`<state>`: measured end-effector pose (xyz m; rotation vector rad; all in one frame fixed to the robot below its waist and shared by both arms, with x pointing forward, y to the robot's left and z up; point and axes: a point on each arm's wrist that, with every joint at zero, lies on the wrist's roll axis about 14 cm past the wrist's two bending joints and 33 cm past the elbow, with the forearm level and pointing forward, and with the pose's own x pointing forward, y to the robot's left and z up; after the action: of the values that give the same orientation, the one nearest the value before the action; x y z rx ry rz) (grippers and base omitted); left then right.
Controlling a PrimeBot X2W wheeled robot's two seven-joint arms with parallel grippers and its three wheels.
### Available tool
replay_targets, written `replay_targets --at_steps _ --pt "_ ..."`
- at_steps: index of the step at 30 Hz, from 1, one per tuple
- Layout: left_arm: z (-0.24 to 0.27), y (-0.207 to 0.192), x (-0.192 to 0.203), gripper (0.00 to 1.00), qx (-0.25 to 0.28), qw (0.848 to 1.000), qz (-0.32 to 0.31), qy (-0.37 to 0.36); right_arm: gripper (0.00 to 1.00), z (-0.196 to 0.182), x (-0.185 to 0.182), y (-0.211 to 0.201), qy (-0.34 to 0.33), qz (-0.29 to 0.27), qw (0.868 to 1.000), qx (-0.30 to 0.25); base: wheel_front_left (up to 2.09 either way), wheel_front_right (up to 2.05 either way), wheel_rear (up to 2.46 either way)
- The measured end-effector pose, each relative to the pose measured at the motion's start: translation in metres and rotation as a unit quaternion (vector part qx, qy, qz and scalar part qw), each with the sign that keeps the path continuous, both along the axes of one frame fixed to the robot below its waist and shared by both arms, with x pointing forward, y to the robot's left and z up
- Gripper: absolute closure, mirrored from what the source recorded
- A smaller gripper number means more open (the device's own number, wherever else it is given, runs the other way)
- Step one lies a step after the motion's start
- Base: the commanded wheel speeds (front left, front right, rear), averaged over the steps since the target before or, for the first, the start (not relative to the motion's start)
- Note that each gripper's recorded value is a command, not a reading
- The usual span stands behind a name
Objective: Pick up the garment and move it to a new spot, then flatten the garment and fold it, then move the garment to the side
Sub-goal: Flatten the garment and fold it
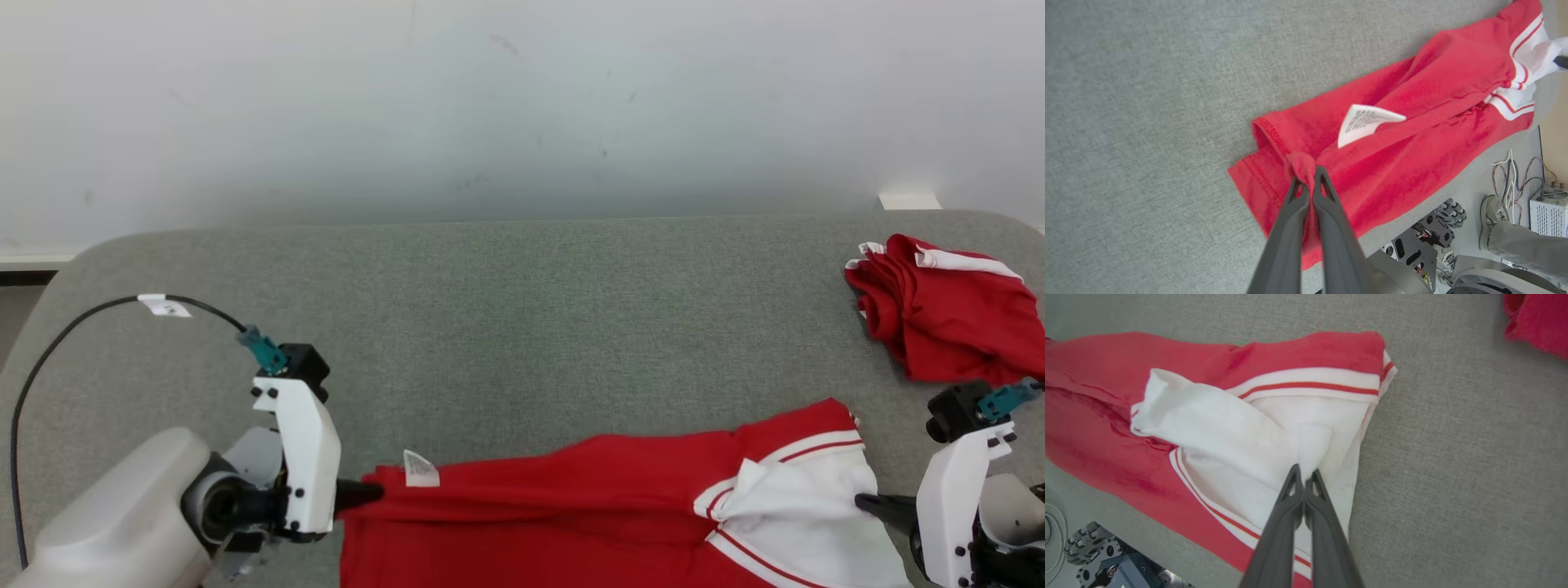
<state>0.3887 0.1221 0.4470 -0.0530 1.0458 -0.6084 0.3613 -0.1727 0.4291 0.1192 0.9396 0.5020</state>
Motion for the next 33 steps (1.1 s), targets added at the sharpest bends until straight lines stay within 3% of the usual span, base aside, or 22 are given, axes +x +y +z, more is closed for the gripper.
replay_targets --at_steps 1,2,3,4,12,17,22,25,29,33 --pt "-0.002 0.001 -0.001 0.80 0.001 1.000 0.001 0.003 1.00 -0.002 -0.003 -0.001 0.006 -0.002 1.000 0.002 0.00 0.00 0.00" --pt "-0.003 0.001 -0.003 0.55 0.002 1.000 0.000 0.007 0.84 -0.004 -0.006 -0.001 0.015 -0.003 1.000 0.005 0.00 0.00 0.00" --pt "-0.004 0.001 -0.004 0.07 0.003 1.000 -0.001 0.009 0.72 -0.007 -0.010 0.000 0.024 -0.003 1.000 0.007 0.00 0.00 0.00" --pt "-0.005 0.001 -0.005 0.00 0.002 1.000 -0.001 0.011 0.00 -0.010 -0.013 0.000 0.031 -0.004 0.999 0.007 0.00 0.00 0.00" --pt "-0.002 0.008 -0.003 0.00 0.014 1.000 0.009 -0.014 0.00 -0.003 -0.020 0.004 0.023 -0.015 0.999 0.035 0.00 0.00 0.00" --pt "0.023 0.017 0.020 0.00 0.015 0.994 0.029 -0.104 0.00 0.006 -0.031 0.010 0.023 -0.015 0.997 0.067 0.00 0.00 0.00" --pt "0.066 0.018 0.048 0.00 -0.024 0.971 0.068 -0.230 0.00 0.052 -0.003 0.004 -0.101 -0.041 0.989 0.099 0.00 0.00 0.00" --pt "0.089 0.022 0.059 0.00 -0.035 0.946 0.089 -0.308 0.00 0.081 0.015 -0.002 -0.196 -0.066 0.971 0.117 0.00 0.00 0.00" --pt "0.119 0.031 0.063 0.00 -0.045 0.906 0.123 -0.403 0.00 0.131 0.037 -0.010 -0.340 -0.112 0.920 0.161 0.00 0.00 0.00" --pt "0.144 0.043 0.057 0.00 -0.058 0.864 0.166 -0.472 0.00 0.149 0.042 -0.021 -0.417 -0.150 0.879 0.176 0.00 0.00 0.00"
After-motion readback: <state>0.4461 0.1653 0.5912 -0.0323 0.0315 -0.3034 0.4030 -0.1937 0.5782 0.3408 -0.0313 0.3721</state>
